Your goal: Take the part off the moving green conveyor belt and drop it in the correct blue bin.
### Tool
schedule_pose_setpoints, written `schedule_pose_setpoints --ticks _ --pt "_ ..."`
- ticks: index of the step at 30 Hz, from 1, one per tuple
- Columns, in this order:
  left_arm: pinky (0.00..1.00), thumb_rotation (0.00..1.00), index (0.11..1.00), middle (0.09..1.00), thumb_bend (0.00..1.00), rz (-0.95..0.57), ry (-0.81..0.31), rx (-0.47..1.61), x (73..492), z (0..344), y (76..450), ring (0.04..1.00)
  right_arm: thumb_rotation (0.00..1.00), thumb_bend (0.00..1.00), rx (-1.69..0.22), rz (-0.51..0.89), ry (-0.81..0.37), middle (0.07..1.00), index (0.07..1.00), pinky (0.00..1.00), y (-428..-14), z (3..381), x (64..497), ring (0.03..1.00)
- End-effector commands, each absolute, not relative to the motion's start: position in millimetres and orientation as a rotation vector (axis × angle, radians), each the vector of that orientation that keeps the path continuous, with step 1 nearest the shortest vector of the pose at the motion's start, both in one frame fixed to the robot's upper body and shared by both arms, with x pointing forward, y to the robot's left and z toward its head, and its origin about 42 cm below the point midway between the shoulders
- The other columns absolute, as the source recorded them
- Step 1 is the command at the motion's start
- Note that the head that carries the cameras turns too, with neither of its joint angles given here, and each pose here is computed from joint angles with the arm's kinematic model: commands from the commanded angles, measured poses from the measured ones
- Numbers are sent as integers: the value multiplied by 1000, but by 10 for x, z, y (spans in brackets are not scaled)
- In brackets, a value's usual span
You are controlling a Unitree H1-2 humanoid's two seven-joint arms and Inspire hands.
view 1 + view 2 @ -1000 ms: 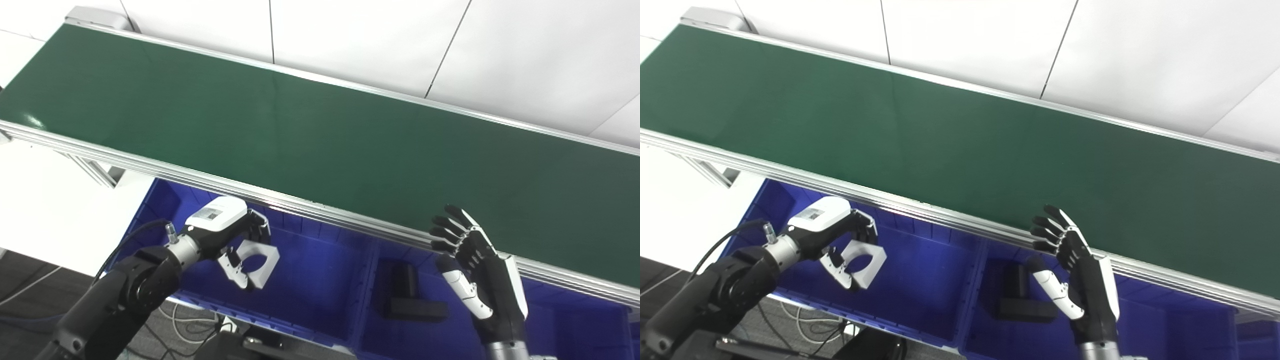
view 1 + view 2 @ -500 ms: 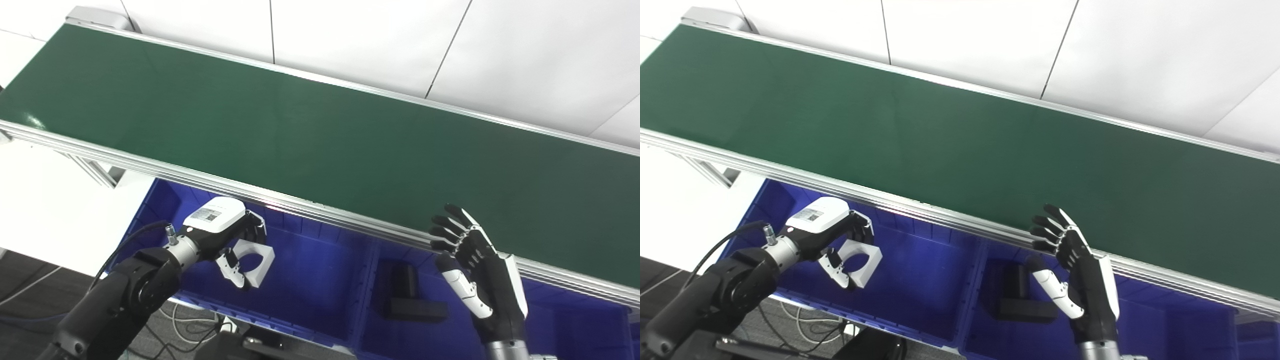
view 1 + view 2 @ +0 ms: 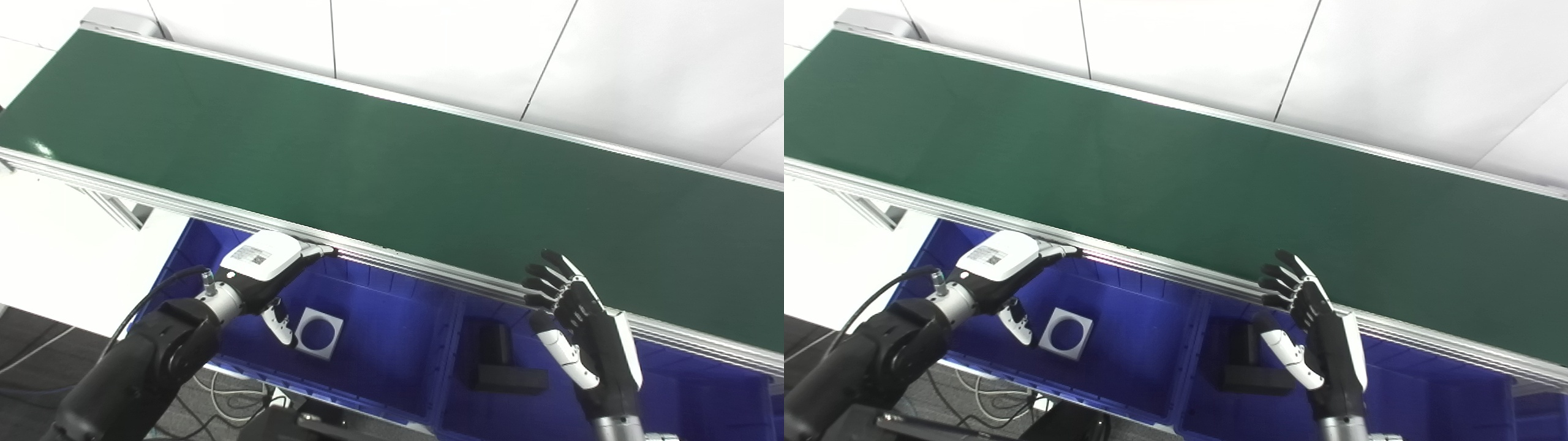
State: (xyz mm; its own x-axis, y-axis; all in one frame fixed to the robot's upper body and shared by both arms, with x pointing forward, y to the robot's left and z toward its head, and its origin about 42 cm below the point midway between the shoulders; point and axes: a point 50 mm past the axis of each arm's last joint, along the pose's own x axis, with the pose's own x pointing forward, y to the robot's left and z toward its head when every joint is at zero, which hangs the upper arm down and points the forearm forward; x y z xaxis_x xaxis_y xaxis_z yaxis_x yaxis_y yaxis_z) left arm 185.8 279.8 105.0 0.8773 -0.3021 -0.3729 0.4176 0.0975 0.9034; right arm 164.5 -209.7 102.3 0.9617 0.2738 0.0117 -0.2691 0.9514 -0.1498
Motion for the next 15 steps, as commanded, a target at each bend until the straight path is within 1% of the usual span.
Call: schedule_pose_setpoints --ticks 1,3,4,5,7,8,9,10,11,13,14,15 --pt "783 0 974 958 840 -486 6 1402 1883 1237 2809 934 608 630 -139 276 -81 793 873 670 -2072 1104 1662 754" --pt "752 0 968 939 777 -467 -39 1404 1874 1310 2786 907 605 633 -135 275 -79 794 874 672 -2070 1095 1658 755" --pt "754 0 980 946 681 -446 -68 1352 1863 1395 2753 909 603 631 -140 275 -78 795 874 672 -2069 1094 1655 756" --pt "730 0 952 927 578 -429 -93 1296 1851 1475 2722 880 610 630 -146 275 -79 795 874 670 -2067 1094 1652 754" --pt "709 28 931 917 489 -407 -149 1166 1822 1625 2659 853 615 629 -151 275 -79 794 873 667 -2061 1090 1649 752" --pt "699 150 923 912 440 -403 -169 1123 1812 1669 2640 837 615 630 -152 275 -79 794 872 667 -2059 1088 1648 752" --pt "695 194 921 910 424 -401 -209 1050 1799 1737 2592 831 615 630 -154 274 -78 794 872 667 -2056 1088 1647 752" --pt "679 283 913 902 445 -401 -235 1003 1791 1780 2563 819 615 631 -155 274 -77 793 871 666 -2052 1086 1647 750" --pt "670 340 908 897 458 -402 -253 945 1785 1820 2522 811 614 632 -155 273 -77 792 871 666 -2046 1081 1648 749" --pt "684 491 905 898 518 -420 -271 805 1769 1891 2419 825 610 636 -151 273 -76 791 869 667 -2033 1072 1648 749" --pt "705 566 904 899 578 -438 -269 738 1763 1914 2372 840 614 639 -151 273 -76 792 870 669 -2027 1068 1648 751" --pt "724 606 903 902 634 -455 -264 684 1760 1928 2332 853 616 643 -152 273 -76 792 869 668 -2021 1064 1649 750"
